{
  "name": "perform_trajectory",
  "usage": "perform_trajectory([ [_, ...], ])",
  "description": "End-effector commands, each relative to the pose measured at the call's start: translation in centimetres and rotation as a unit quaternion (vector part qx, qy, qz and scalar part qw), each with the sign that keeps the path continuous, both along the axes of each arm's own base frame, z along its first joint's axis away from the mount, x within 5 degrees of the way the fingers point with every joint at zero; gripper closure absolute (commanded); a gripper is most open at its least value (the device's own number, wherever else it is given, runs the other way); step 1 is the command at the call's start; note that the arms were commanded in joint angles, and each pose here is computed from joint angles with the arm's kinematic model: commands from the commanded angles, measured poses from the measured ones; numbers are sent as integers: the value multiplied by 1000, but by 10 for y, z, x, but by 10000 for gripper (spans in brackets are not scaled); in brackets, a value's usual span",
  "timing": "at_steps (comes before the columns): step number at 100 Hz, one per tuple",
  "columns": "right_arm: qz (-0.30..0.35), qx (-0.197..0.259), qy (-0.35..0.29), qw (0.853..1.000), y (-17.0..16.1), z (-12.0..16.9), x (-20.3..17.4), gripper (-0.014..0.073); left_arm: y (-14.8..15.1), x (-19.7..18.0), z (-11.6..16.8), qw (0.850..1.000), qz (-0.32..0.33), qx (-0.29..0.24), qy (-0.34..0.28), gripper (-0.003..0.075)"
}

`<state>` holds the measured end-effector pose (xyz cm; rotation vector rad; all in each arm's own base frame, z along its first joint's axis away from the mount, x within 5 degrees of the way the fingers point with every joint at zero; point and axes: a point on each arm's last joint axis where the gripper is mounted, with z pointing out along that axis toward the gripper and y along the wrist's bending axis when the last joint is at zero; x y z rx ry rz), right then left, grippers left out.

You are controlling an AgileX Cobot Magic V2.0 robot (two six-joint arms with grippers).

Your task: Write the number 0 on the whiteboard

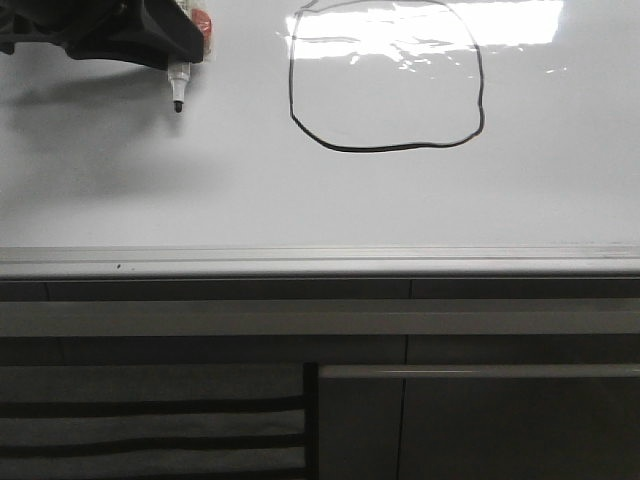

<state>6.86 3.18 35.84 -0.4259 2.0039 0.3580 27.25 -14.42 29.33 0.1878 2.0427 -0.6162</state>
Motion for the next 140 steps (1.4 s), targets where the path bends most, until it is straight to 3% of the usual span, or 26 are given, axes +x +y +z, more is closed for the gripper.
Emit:
perform_trajectory([
  [1,8,20,-39,999,1,12,1,636,5,3,17,999,20,-5,-32,733],
  [13,8,20,-39,999,1,12,1,636,5,3,17,999,20,-5,-32,647],
  [36,9,21,-39,999,1,12,1,636,6,4,18,999,29,-3,-36,390],
  [55,12,24,-42,999,2,13,1,636,7,5,18,999,33,-2,-38,318],
  [71,25,37,-54,998,5,16,1,635,7,-2,26,999,17,-11,-44,169],
  [78,32,43,-65,996,6,18,1,635,6,-9,33,999,-2,-17,-51,141],
  [93,34,42,-84,995,6,21,2,635,10,-34,54,995,-49,-30,-79,141],
  [117,52,55,-128,989,1,21,-2,635,37,-89,81,984,-54,-28,-170,178],
  [129,67,59,-168,982,-6,7,-6,635,53,-124,82,974,-60,-18,-216,322],
  [140,63,55,-189,978,-19,-13,-11,635,67,-154,74,967,-65,-21,-244,552],
])
